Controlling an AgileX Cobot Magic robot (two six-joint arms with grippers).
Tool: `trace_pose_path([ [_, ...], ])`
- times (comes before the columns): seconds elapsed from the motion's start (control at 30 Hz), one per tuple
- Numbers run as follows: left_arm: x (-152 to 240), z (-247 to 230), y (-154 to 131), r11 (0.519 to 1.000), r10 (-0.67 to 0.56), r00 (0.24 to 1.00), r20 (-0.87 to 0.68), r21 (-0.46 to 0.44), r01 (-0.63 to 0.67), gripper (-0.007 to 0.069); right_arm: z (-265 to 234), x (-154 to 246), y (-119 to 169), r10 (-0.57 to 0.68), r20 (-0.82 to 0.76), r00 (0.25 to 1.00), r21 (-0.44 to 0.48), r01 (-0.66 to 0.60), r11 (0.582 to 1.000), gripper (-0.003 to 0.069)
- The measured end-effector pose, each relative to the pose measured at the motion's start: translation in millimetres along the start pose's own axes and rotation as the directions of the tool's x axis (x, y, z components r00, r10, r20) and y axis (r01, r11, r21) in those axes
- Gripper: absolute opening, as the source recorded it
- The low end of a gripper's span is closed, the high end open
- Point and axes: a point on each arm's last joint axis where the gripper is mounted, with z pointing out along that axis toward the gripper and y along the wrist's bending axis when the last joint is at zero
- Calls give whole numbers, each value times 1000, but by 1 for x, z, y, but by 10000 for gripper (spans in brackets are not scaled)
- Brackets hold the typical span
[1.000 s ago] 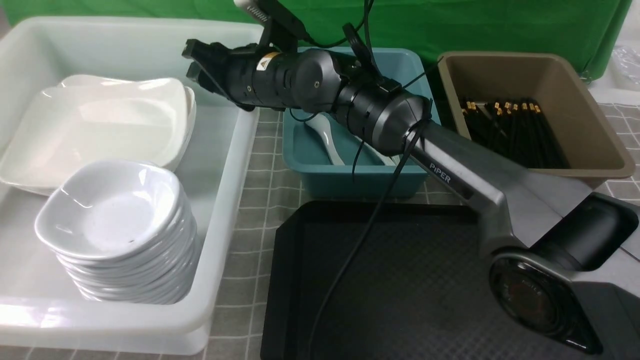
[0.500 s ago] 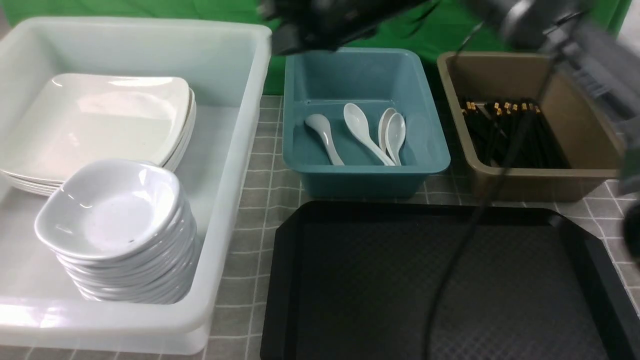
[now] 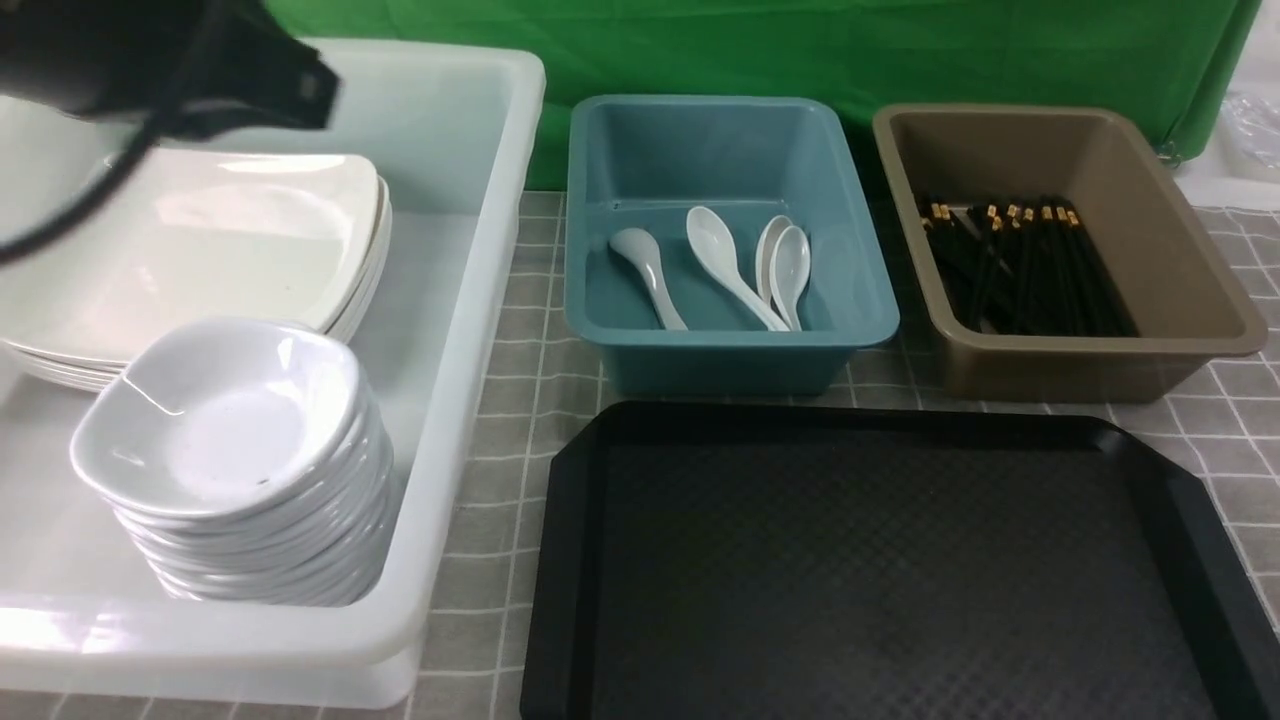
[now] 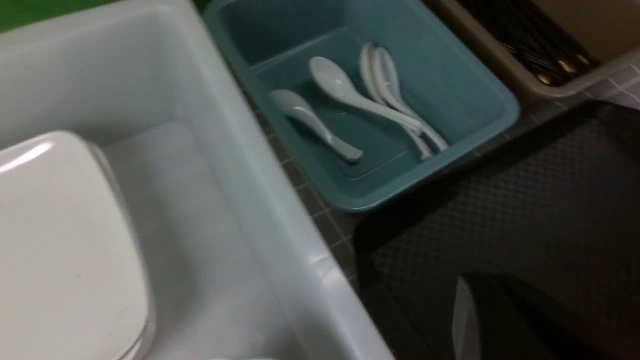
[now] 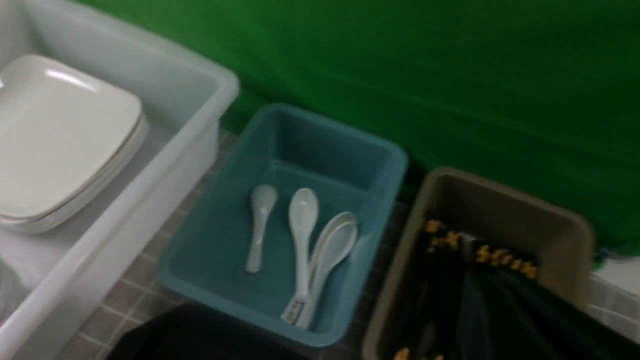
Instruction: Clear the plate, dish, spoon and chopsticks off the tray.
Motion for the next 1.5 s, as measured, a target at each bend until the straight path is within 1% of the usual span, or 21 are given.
trace_pose_path([
  [0.03, 0, 0, -1, 1000, 3, 1000, 0, 4, -3, 2, -4, 2, -1, 3, 7, 1000, 12, -3, 1000, 24],
  [0.07, -1, 1, -8, 999, 22, 1000, -2, 27, -22, 2, -29, 14, -6, 13, 61, 998, 46, -16, 999, 24],
  [0.1, -1, 1, -8, 999, 24, 1000, -4, 30, -24, 2, -35, 18, -6, 11, 77, 997, 51, -15, 999, 24],
  [0.13, 0, 2, -13, 998, 39, 999, -15, 49, -38, 2, -62, 43, -9, 21, 161, 987, 75, -34, 997, 24],
  [0.2, 1, 2, -14, 998, 39, 999, -17, 53, -38, 2, -74, 60, -9, 24, 215, 976, 76, -41, 996, 24],
  [0.23, 1, 3, -14, 998, 38, 999, -18, 55, -37, 2, -81, 73, -8, 32, 240, 970, 95, -56, 994, 24],
  [0.27, 2, 4, -14, 998, 36, 999, -21, 57, -35, 2, -85, 84, -8, 38, 275, 961, 67, -58, 996, 24],
  [0.33, 8, 8, -14, 998, 16, 999, -27, 55, -15, 2, -100, 131, -4, 87, 392, 916, 31, -108, 994, 24],
  [0.37, 13, 11, -14, 998, -7, 1000, -25, 55, 8, 2, -100, 151, -2, 108, 418, 902, -8, -115, 993, 24],
  [0.4, 18, 14, -14, 998, -35, 999, -22, 55, 36, 2, -92, 173, 1, 131, 464, 876, -13, -141, 990, 24],
  [0.43, 18, 15, -14, 998, -40, 999, -20, 54, 41, 2, -91, 181, 2, 132, 478, 868, -20, -140, 990, 24],
  [0.57, 45, 25, -16, 993, -103, 994, -27, 50, 105, 2, -66, 259, 14, 144, 634, 760, -86, -115, 990, 29],
  [0.63, 58, 24, -17, 991, -127, 991, -30, 46, 129, 2, -53, 284, 19, 143, 682, 717, -108, -96, 990, 43],
  [0.7, 65, 22, -18, 989, -138, 990, -24, 43, 139, 2, -50, 293, 21, 151, 713, 685, -123, -91, 988, 59],
  [0.73, 80, 15, -22, 987, -157, 988, -1, 38, 157, 2, -42, 306, 24, 157, 735, 660, -137, -82, 987, 92],
  [0.9, 115, -10, -29, 977, -213, 970, 114, 32, 211, 2, -40, 312, 25, 164, 768, 619, -152, -72, 986, 189],
  [1.03, 146, -34, -35, 966, -252, 924, 288, 21, 257, 2, -42, 311, 26, 165, 780, 604, -156, -69, 985, 240],
  [1.13, 167, -52, -38, 967, -237, 865, 443, 19, 255, 2, -41, 312, 25, 165, 774, 611, -154, -71, 985, 241],
  [1.27, 180, -69, -42, 970, -215, 809, 547, 23, 242, 2, -40, 313, 25, 165, 766, 621, -152, -73, 986, 241],
  [1.37, 182, -78, -44, 971, -206, 779, 593, 28, 236, 2, -40, 313, 25, 164, 765, 623, -152, -74, 986, 241],
  [1.5, 183, -79, -44, 972, -205, 774, 599, 29, 235, 2, -40, 313, 25, 164, 764, 624, -152, -74, 986, 241],
])
